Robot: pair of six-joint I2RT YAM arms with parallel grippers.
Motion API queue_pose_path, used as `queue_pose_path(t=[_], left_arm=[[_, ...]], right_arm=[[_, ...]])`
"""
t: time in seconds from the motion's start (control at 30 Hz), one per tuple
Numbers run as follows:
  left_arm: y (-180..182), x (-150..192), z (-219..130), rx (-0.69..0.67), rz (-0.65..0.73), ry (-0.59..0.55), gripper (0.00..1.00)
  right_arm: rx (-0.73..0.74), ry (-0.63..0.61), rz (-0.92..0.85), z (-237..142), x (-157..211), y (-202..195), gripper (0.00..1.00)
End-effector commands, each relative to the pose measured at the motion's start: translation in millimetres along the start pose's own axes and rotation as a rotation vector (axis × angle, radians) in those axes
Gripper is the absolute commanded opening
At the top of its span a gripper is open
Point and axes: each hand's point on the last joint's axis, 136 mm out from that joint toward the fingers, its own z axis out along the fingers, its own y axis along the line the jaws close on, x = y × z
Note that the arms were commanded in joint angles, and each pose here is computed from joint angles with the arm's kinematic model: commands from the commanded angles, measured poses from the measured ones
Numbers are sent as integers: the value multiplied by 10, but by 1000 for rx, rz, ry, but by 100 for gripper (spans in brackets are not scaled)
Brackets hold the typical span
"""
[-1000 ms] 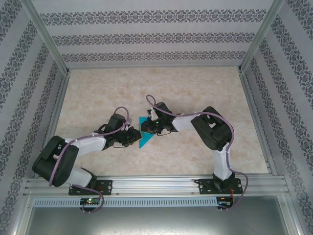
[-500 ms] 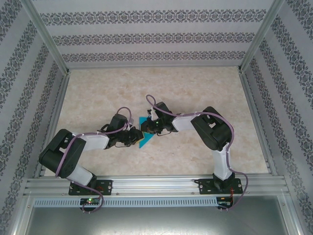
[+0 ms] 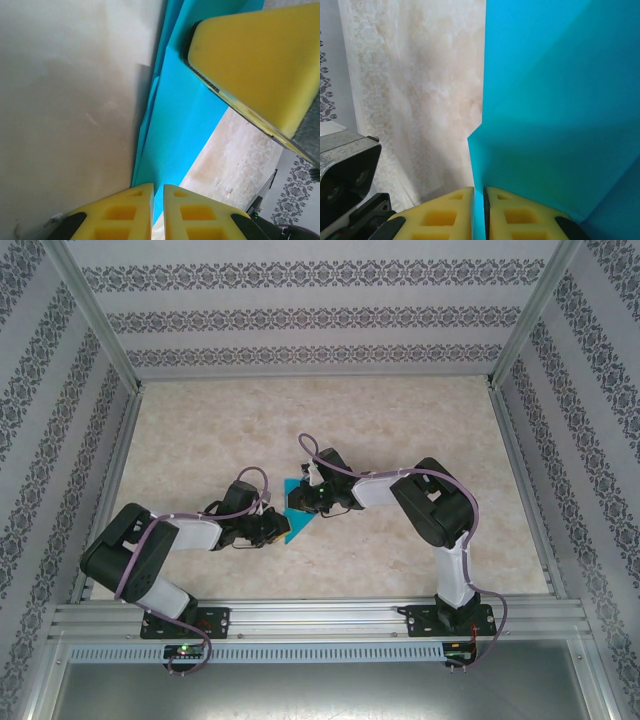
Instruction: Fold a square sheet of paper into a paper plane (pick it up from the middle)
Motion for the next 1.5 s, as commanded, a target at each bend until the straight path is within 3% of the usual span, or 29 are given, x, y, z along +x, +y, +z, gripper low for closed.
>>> queue_pose_path(t=[0.0, 0.2, 0.53, 0.93, 1.1, 1.2, 1.47], left_arm=[[471, 420, -43, -160, -88, 137, 16], [442, 462, -136, -177, -49, 145, 17], [-183, 123, -307, -17, 50, -10, 18], [-442, 19, -117, 95, 78, 8, 18], [-328, 77, -48, 66, 66, 33, 18], [-85, 141, -19, -34, 40, 59, 18], [362, 446, -17, -128, -56, 141, 18]], right_arm=[[150, 38, 78, 50, 223, -465, 15], [146, 40, 73, 59, 228, -456, 15], [154, 42, 70, 58, 238, -456, 11], [159, 45, 75, 76, 242, -477, 12], [159, 43, 76, 77, 237, -478, 12], [159, 44, 77, 77, 239, -481, 12], [164, 43, 80, 68, 235, -499, 12]])
